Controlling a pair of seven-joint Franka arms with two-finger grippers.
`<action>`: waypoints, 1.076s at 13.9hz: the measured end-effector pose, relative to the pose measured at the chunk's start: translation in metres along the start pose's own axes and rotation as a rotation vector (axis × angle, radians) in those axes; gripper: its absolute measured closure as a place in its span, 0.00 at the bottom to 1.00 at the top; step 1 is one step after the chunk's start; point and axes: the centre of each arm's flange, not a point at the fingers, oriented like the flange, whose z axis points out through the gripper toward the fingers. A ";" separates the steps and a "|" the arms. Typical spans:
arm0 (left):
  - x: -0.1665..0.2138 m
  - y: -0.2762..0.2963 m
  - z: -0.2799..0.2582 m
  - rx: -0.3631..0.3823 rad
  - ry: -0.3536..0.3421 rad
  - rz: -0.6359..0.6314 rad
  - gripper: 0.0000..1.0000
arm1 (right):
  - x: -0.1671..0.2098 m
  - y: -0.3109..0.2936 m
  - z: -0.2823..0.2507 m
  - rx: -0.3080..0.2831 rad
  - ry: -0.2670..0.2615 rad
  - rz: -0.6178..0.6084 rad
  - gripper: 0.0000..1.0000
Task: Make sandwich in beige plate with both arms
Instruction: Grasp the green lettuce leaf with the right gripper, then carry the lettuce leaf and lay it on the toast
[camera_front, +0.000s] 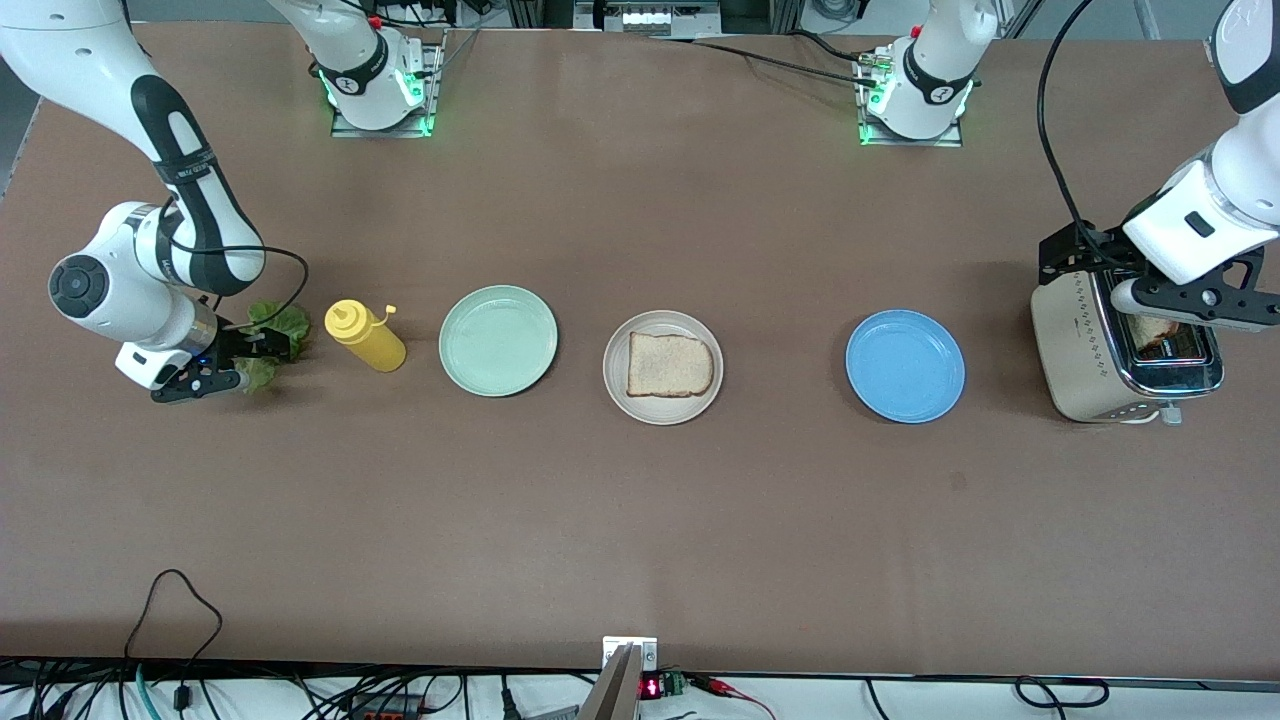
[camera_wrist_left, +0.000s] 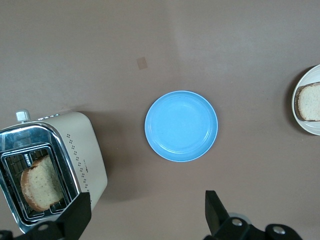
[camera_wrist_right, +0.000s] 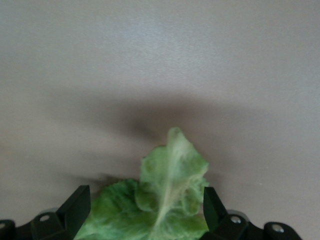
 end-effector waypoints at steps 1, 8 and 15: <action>0.000 0.000 0.000 0.000 0.000 0.000 0.00 | 0.000 0.001 0.000 -0.006 0.000 -0.005 0.04; 0.000 0.003 0.000 0.000 0.000 0.005 0.00 | 0.000 0.004 -0.001 -0.019 -0.002 -0.015 0.68; 0.000 0.004 0.000 0.000 -0.007 0.006 0.00 | 0.005 0.006 -0.017 -0.027 0.001 -0.161 0.96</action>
